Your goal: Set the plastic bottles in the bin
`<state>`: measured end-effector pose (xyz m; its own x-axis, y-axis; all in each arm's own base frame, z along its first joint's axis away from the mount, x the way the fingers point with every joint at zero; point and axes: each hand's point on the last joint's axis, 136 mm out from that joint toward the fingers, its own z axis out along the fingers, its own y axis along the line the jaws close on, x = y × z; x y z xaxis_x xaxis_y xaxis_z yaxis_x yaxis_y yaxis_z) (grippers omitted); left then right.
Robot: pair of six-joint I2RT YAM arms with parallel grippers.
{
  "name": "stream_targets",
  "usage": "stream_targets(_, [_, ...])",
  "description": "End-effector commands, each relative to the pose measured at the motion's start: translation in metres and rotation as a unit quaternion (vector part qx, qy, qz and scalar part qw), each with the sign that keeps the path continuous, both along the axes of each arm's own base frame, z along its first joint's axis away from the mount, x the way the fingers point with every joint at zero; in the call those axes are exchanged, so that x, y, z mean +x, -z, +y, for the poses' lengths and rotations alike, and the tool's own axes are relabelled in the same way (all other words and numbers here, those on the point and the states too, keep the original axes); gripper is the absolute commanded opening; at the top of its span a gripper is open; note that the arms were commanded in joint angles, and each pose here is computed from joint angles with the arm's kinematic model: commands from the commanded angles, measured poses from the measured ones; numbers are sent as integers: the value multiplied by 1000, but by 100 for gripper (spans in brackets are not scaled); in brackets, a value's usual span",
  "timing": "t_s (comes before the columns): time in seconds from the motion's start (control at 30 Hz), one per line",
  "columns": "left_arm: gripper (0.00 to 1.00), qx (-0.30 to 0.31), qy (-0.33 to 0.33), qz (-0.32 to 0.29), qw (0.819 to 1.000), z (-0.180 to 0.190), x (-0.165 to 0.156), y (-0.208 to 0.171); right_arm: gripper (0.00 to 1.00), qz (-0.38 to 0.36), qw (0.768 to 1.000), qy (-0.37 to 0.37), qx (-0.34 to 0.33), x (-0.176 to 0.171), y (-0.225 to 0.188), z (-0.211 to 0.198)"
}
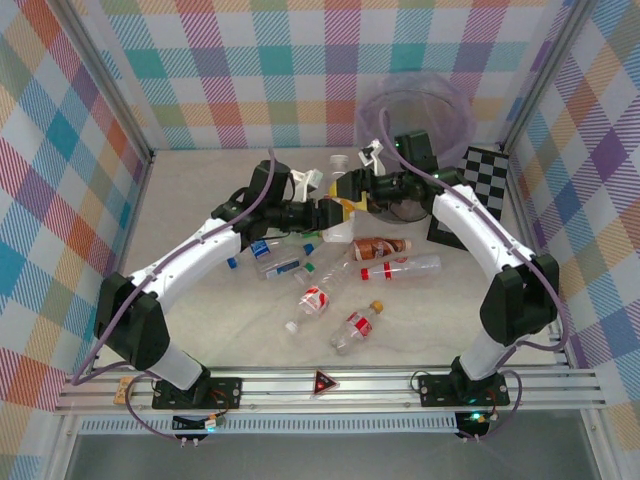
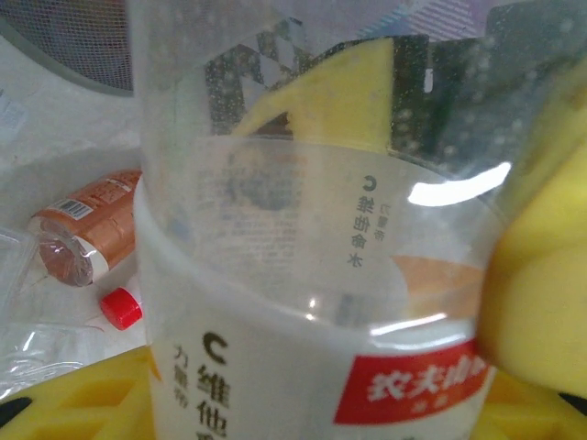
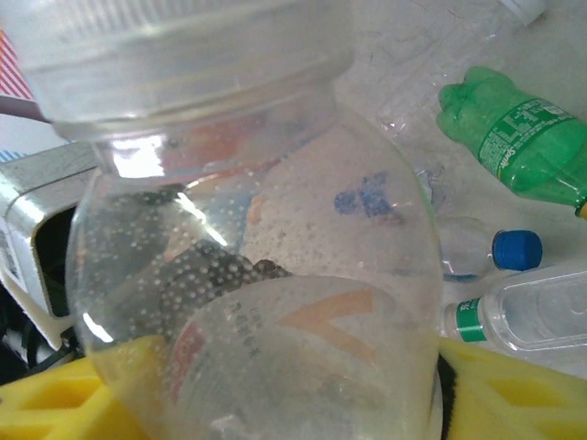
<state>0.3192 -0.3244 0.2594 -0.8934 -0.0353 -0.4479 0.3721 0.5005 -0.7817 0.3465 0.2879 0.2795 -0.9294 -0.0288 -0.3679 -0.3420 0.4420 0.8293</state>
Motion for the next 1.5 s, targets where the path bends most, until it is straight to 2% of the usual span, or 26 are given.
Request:
stream_targets(0.0, [41, -33, 18, -33, 999, -10, 3, -24, 63, -13, 1000, -14, 20, 1, -13, 8])
stream_targets(0.07, [45, -33, 20, -32, 999, -10, 3, -23, 59, -19, 1000, -8, 16, 2, -14, 6])
stream_targets(0.23, [62, -27, 22, -38, 999, -9, 1, -24, 56, -25, 1000, 3, 7, 4, -15, 3])
stream_targets(0.47, [97, -32, 37, -65, 997, -3, -13, -33, 53, -62, 997, 25, -30, 9, -35, -12])
stream_targets(0.5, [100, -33, 40, -70, 996, -1, -15, -36, 53, -68, 997, 29, -36, 9, -38, -15])
stream_targets(0.67, [100, -26, 51, -92, 994, 9, -31, -43, 52, -109, 987, 67, -95, 15, -53, -39])
stream_targets(0.8, [100, 13, 58, -82, 995, 24, -49, -31, 50, -157, 972, 85, -150, 19, -70, -58])
stream_targets(0.97, [100, 77, 18, -71, 994, 52, -54, -4, 48, -228, 947, 116, -194, 25, -108, -78])
stream_targets(1.03, [100, 109, -18, -61, 992, 67, -50, 11, 47, -258, 934, 131, -211, 29, -123, -87])
stream_targets(1.3, [100, 232, -118, -11, 966, 115, -44, 64, 46, -331, 876, 224, -272, 68, -165, -128])
stream_targets(1.47, [100, 285, -139, 4, 948, 133, -46, 80, 46, -330, 855, 284, -281, 107, -172, -158])
